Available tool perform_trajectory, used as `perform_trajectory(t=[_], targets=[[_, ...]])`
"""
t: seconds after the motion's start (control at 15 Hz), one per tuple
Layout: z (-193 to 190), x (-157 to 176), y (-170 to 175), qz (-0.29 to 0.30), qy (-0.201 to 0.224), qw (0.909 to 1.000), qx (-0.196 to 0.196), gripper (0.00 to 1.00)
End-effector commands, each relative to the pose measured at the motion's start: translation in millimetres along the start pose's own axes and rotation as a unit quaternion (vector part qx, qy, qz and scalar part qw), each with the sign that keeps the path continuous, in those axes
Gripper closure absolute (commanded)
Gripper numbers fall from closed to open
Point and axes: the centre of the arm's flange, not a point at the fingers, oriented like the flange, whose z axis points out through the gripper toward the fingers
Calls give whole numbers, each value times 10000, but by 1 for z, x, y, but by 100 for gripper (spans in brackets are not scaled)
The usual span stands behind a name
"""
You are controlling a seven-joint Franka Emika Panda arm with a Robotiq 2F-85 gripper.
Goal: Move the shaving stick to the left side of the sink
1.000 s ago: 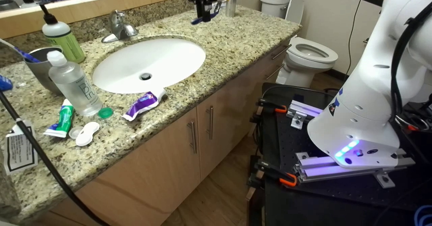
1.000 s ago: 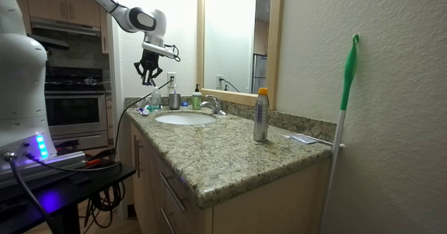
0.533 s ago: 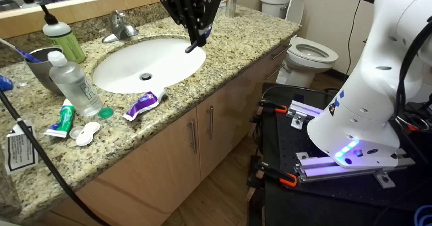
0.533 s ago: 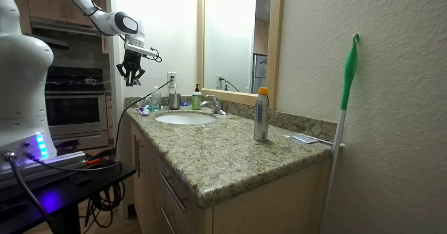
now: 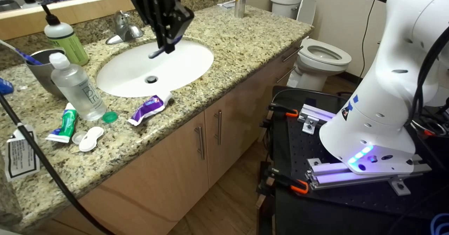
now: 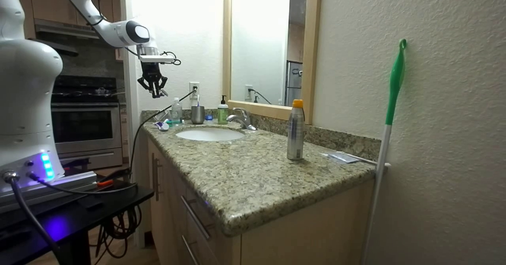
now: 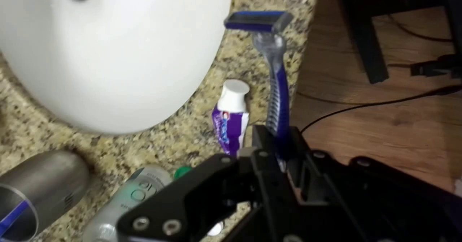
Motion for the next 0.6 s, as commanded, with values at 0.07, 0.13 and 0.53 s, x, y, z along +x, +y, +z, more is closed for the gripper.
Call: perform_trajectory(t=[0.07,0.13,0.53], targets=[[0,20,-2,-41,42,9996,-282,84],[4,26,-4,-57,17,9995,-308,84],[34,37,6,-295,-27,9973,-665,96]])
